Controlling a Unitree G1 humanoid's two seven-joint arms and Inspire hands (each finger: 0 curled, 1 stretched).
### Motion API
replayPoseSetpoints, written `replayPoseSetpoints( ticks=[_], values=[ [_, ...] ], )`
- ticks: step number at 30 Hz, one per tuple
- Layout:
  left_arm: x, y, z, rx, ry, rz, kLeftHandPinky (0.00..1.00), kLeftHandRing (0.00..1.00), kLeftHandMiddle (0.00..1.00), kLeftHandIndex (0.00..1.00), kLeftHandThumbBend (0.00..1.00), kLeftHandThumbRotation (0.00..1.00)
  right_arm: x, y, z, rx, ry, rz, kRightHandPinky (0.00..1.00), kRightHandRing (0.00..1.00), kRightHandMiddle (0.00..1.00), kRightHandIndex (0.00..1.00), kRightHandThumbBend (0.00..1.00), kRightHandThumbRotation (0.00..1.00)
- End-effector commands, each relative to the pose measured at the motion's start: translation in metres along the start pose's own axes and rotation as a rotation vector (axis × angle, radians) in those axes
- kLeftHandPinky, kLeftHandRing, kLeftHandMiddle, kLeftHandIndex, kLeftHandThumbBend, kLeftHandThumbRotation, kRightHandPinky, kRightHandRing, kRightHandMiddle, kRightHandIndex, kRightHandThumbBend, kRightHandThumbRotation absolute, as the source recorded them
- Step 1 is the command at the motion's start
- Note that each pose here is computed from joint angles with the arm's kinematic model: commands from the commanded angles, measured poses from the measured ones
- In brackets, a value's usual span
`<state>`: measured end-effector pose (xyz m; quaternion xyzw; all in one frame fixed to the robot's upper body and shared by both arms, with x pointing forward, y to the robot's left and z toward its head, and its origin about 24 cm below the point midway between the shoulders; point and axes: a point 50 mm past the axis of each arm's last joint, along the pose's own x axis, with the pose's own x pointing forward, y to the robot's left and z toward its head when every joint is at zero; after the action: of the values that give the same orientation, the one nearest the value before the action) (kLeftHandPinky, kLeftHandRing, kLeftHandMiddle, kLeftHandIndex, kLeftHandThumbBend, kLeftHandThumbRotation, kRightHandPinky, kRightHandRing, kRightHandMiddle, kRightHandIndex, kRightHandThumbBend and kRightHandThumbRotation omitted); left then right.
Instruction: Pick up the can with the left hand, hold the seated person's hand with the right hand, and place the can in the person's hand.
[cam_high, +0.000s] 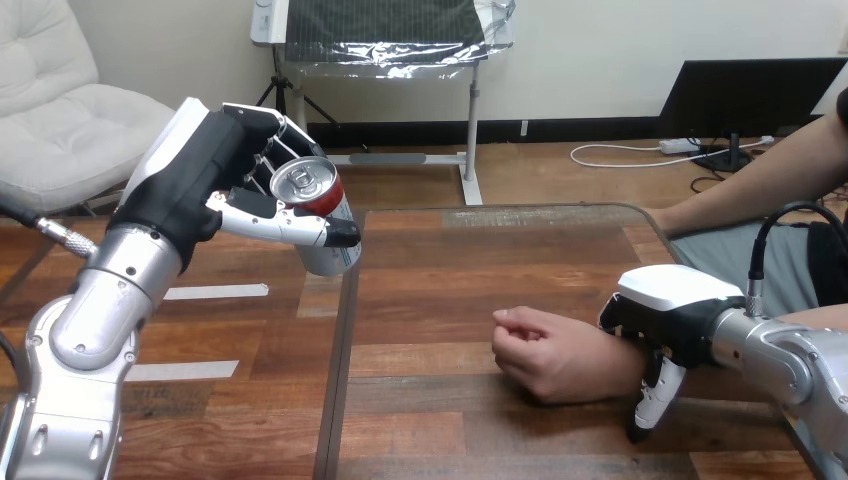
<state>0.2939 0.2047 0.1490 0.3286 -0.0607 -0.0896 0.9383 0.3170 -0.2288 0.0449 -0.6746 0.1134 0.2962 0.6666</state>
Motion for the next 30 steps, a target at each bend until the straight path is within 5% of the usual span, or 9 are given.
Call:
replayPoseSetpoints(
  ticks=[1,30],
  values=[
    [0.005,0.022,0.030,0.041,-0.119,0.083,0.27,0.33,0.38,0.39,0.81,0.00,0.009,0.042,0.014,0.050,-0.040,0.122,0.23,0.30,0.40,0.49,0.92,0.02],
    [0.006,0.023,0.029,0.038,-0.128,0.084,0.26,0.32,0.37,0.39,0.81,0.00,0.010,0.036,0.003,0.114,0.019,0.127,0.24,0.31,0.40,0.44,0.89,0.00]
  ],
)
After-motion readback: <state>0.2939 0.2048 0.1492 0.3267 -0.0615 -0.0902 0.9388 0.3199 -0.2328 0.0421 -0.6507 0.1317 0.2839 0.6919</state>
